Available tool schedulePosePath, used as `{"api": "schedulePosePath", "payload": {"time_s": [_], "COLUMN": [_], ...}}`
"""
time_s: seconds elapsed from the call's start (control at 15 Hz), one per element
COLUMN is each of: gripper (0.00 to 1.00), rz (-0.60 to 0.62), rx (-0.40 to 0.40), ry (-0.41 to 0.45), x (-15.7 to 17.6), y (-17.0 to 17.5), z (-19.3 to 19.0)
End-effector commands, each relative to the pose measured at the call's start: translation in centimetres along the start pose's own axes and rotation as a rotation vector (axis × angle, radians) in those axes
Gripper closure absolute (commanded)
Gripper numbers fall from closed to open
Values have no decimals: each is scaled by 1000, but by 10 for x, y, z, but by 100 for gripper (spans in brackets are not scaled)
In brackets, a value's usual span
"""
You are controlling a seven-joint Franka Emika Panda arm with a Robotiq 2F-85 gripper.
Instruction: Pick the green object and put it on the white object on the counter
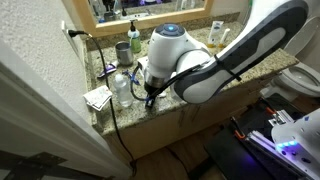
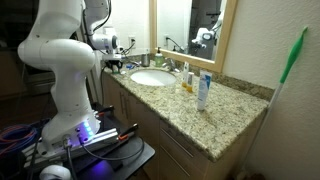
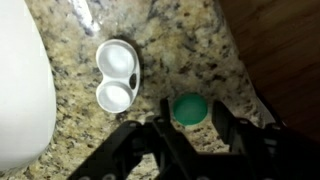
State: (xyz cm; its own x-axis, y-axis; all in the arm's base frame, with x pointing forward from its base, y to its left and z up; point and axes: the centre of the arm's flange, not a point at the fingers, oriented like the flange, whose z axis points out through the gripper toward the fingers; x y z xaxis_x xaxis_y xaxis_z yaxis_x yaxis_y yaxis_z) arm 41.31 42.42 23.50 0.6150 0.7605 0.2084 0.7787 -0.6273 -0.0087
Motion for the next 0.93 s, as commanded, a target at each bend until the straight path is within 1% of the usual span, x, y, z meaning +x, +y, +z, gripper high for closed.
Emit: {"api": "schedulePosePath", "payload": {"time_s": [0.0, 0.07, 0.13, 0.33, 0.53, 0.6, 0.67, 0.87], "gripper": [83, 90, 92, 92, 92, 92, 92, 92], "rz": [-19, -20, -19, -13, -9, -8, -4, 15], "rx": [3, 4, 4, -6, -37, -47, -52, -87], "ry": [2, 2, 1, 9, 28, 20, 22, 9], "x": [-2, -2, -2, -2, -1, 4, 6, 14], "y": [1, 1, 1, 0, 1, -2, 0, 4], "z": [2, 2, 2, 3, 4, -40, -45, -77]}}
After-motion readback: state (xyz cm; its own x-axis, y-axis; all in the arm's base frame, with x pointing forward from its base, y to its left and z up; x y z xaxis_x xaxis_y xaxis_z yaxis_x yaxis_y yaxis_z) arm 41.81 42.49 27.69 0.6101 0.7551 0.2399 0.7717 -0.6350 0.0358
